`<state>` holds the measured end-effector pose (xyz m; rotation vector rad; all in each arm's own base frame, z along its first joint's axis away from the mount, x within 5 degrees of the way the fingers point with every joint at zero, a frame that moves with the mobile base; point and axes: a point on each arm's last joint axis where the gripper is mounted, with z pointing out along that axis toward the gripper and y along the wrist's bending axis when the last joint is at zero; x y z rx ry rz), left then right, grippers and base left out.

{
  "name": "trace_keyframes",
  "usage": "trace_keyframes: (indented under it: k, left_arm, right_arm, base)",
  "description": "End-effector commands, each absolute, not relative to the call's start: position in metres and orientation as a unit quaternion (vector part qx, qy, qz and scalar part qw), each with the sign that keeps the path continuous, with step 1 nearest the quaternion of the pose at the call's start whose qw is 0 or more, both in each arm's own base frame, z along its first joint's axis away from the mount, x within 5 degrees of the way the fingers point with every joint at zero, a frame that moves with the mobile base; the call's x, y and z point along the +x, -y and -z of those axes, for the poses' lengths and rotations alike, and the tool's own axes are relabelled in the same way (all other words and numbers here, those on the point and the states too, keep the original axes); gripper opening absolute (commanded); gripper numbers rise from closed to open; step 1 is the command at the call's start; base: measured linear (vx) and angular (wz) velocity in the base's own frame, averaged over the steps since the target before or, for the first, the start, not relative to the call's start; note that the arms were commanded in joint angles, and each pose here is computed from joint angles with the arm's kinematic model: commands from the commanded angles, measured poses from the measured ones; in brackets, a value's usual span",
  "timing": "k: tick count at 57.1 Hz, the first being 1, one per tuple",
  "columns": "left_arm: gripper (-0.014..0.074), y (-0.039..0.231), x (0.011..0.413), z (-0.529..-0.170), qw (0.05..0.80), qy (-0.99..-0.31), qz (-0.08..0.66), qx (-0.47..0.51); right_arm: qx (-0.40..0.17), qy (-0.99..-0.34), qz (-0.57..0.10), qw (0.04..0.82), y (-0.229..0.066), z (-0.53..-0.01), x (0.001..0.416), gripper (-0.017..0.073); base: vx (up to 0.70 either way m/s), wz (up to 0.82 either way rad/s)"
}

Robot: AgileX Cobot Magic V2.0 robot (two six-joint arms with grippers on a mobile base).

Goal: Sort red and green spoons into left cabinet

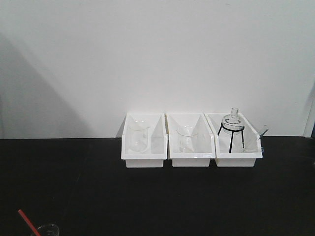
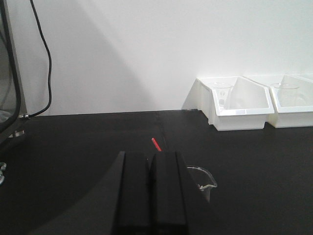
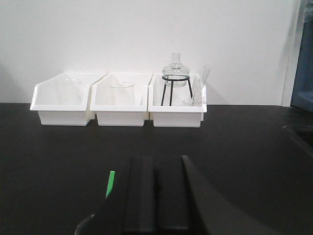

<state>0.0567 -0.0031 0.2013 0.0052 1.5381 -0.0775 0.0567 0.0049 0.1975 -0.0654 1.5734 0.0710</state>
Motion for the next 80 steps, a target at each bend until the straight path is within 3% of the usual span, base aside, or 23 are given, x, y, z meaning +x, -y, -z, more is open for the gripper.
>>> trace_keyframes:
  k: [1,49,65,80]
  left_arm:
    - [-0.0001,0.002,0.055,-0.204,0.747,-0.663,0.039,-0.005]
    - [-0.0001,0.002,0.055,-0.205,0.748,-0.662,0.039,-0.005]
    - [-0.0001,0.002,0.054,-0.214,0.779,-0.625,0.038,-0.007]
    - [-0.0001,0.0,0.047,-0.24,0.834,-0.551,0.039,-0.013]
  right_arm:
    - [-0.03,-0.677,-0.03,0.734,-0.005,-0.202,0.056,-0.0007]
    - [-0.03,-0.677,-0.03,0.734,-0.005,-0.202,0.056,-0.0007]
    - [-0.029,-0.671,-0.031,0.74,-0.005,-0.204,0.056,-0.0007]
    - [0.01,-0.6,-0.078,0.796,-0.004,-0.225,0.052,-0.0007]
  base:
    - [0.0,0.0]
    - [0.0,0.0]
    - [0.0,0.0]
    - [0.0,0.0]
